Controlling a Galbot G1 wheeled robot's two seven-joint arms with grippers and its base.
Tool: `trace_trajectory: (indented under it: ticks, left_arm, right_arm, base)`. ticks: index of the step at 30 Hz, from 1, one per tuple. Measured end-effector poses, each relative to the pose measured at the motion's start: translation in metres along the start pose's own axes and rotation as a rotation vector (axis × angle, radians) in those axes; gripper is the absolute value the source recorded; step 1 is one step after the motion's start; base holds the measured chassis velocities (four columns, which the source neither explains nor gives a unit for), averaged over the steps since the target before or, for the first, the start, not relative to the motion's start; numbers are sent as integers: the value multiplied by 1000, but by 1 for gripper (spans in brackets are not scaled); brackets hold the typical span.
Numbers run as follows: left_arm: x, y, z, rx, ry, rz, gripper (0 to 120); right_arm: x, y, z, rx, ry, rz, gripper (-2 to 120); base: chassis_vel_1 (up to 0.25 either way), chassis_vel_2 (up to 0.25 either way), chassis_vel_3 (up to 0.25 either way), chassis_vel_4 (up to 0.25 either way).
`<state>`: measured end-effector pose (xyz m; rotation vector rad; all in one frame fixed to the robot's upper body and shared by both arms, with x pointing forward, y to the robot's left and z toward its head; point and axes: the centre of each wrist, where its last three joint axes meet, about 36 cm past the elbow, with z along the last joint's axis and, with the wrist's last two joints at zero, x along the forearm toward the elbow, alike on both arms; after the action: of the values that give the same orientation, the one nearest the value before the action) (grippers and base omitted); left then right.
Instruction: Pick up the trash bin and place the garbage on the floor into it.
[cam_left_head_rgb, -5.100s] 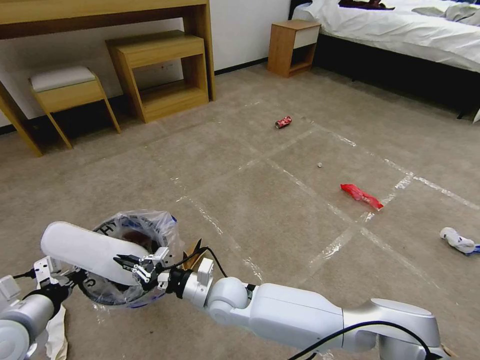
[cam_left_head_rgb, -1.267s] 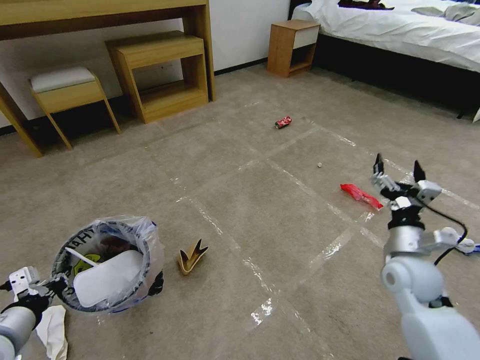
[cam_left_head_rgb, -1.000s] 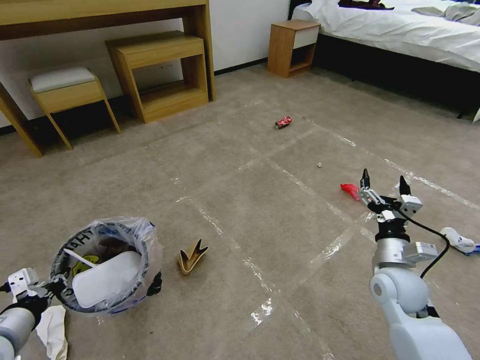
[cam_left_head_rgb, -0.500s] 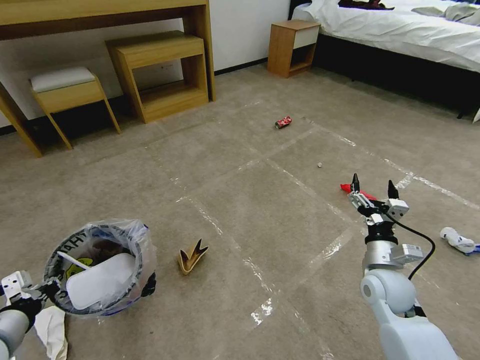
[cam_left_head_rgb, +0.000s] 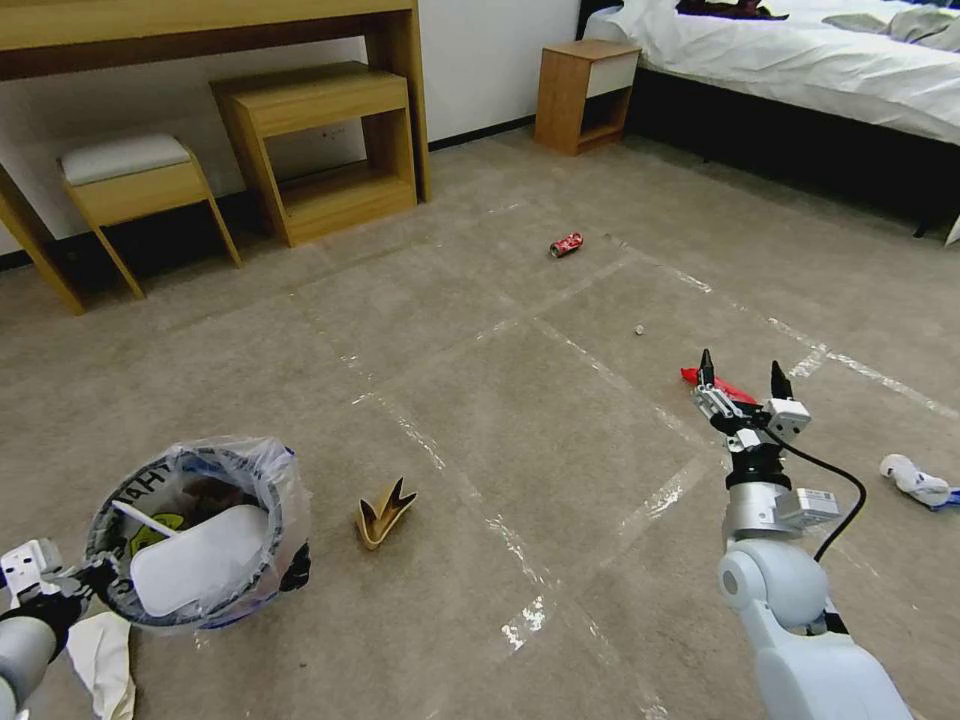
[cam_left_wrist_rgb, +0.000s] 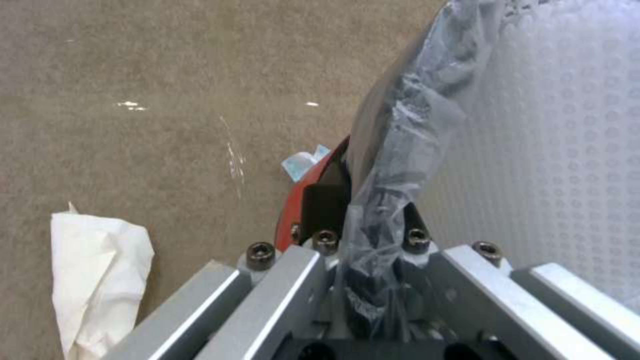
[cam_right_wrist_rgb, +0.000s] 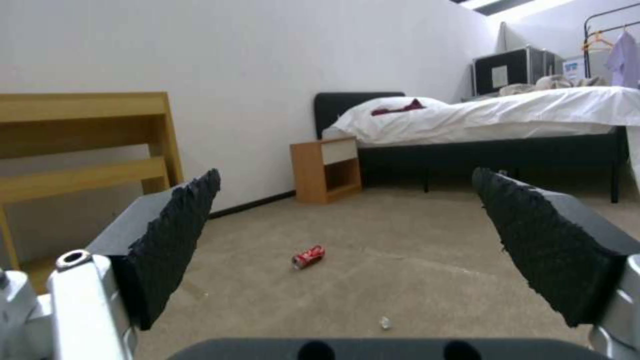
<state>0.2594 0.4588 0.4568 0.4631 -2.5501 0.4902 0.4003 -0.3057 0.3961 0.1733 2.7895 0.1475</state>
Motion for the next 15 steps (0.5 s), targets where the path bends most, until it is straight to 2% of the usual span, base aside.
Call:
trace_trajectory:
  ticks: [15]
  left_arm:
    - [2,-2,-1,-5,-3,3,1]
  right_arm:
    - [0,-2,-1,11,2,1,96]
  base:
    - [0,0,0,0]
